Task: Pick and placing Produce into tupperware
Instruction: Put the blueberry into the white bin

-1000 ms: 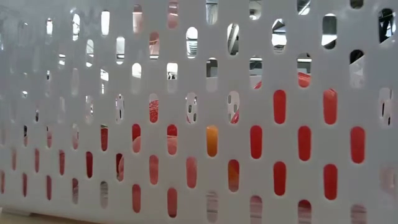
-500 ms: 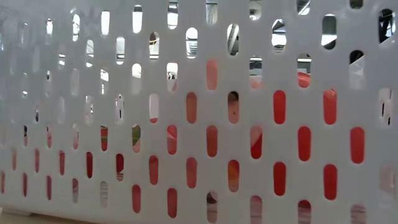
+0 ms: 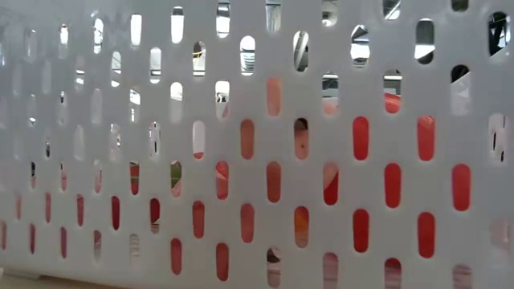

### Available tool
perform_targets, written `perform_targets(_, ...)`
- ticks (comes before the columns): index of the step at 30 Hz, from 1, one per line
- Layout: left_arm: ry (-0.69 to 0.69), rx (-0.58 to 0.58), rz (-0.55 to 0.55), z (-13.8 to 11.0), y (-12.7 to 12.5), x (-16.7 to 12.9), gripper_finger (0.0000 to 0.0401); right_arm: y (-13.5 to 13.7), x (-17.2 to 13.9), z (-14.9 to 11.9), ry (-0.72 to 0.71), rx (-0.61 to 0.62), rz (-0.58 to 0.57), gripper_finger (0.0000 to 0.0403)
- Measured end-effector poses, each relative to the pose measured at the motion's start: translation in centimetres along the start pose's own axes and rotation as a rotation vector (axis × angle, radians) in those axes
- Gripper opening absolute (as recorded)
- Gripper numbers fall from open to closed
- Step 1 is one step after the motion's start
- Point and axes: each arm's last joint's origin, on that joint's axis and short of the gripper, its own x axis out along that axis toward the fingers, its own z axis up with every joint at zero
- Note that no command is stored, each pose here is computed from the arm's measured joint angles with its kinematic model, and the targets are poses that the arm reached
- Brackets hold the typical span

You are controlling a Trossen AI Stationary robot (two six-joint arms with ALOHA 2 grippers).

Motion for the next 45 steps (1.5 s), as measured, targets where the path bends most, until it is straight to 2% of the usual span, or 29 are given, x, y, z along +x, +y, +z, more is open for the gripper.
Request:
perform_targets(4, 0.089, -0.036, 0.044, -2.0, 2.9, 1.8, 0.0314, 0.0, 0.0, 0.0, 0.0, 0.0, 0.0, 0.0374)
perform_targets(9, 0.147, -0.009, 0.028, -5.0, 3.9, 4.6, 0.0314, 0.0, 0.0, 0.0, 0.0, 0.0, 0.0, 0.0374)
perform_targets(16, 0.177, 0.084, -0.008, -9.0, 3.1, 8.6, 0.0314, 0.0, 0.0, 0.0, 0.0, 0.0, 0.0, 0.0374)
perform_targets(24, 0.231, 0.168, -0.027, -12.0, 0.9, 12.3, 0.0313, 0.0, 0.0, 0.0, 0.0, 0.0, 0.0, 0.0374)
perform_targets(36, 0.234, 0.214, 0.001, -13.0, -2.1, 18.5, 0.0313, 0.0, 0.0, 0.0, 0.0, 0.0, 0.0, 0.0374)
perform_targets(45, 0.14, 0.219, -0.013, -12.5, -2.4, 18.9, 0.0313, 0.0, 0.0, 0.0, 0.0, 0.0, 0.0, 0.0374)
